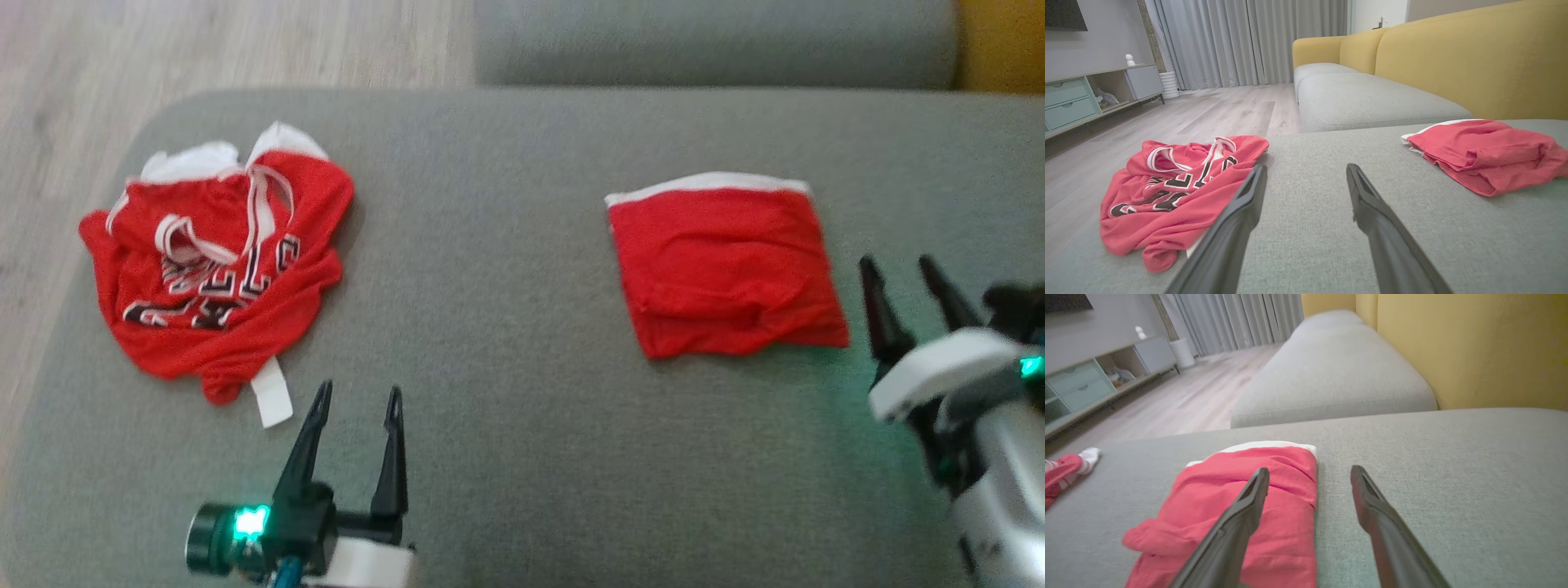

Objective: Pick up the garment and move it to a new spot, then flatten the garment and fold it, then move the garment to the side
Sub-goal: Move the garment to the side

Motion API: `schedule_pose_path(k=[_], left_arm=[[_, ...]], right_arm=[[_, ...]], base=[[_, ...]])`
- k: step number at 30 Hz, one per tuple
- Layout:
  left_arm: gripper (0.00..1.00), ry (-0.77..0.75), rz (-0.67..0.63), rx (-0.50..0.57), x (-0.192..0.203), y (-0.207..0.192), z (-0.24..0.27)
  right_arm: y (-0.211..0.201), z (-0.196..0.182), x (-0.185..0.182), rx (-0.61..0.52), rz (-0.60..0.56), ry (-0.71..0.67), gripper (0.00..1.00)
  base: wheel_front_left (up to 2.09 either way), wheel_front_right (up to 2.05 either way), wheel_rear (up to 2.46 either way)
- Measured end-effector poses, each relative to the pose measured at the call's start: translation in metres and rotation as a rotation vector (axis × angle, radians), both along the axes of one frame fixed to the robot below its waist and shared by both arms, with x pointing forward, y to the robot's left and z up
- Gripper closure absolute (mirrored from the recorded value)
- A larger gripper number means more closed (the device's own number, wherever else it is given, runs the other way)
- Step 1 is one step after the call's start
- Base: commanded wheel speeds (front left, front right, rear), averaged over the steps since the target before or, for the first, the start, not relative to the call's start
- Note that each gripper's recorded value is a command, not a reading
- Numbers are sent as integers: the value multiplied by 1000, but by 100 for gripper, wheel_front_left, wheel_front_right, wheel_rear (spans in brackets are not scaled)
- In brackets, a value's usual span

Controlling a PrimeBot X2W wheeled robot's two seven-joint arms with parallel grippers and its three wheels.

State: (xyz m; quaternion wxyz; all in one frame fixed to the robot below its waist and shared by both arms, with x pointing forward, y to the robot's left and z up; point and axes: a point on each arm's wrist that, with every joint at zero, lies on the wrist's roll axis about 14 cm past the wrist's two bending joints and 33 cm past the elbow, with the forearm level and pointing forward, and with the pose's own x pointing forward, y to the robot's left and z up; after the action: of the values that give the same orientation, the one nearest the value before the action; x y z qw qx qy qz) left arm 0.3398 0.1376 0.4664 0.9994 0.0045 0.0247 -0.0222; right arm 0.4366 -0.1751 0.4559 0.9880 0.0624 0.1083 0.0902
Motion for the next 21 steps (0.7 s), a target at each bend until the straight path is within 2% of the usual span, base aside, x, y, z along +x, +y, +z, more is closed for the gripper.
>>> schedule_pose_path(k=[2,5,11,12,13,14,18,21], left_arm=[[0,0,-4,1,14,-1,0],[0,16,-5,0,24,-2,-6],[0,53,0,-2,36,-2,-19],[0,55,6,1,37,0,-20],[0,54,11,3,38,1,-20],[0,54,14,4,39,1,-20],[0,52,5,-3,42,-3,-20],[0,48,-19,-9,46,-11,-19]], right_arm=[[-8,-13,26,-24,-2,87,0],[-10,-30,46,-44,1,168,0],[12,-89,45,-6,44,399,0],[21,-92,44,17,57,414,22],[25,-91,45,41,62,410,86],[27,-89,46,51,67,403,100],[18,-85,45,49,56,370,100],[-15,-81,43,7,10,360,100]], base=[[0,0,0],[0,0,0],[0,0,0],[0,0,0],[0,0,0],[0,0,0],[0,0,0],[0,0,0]])
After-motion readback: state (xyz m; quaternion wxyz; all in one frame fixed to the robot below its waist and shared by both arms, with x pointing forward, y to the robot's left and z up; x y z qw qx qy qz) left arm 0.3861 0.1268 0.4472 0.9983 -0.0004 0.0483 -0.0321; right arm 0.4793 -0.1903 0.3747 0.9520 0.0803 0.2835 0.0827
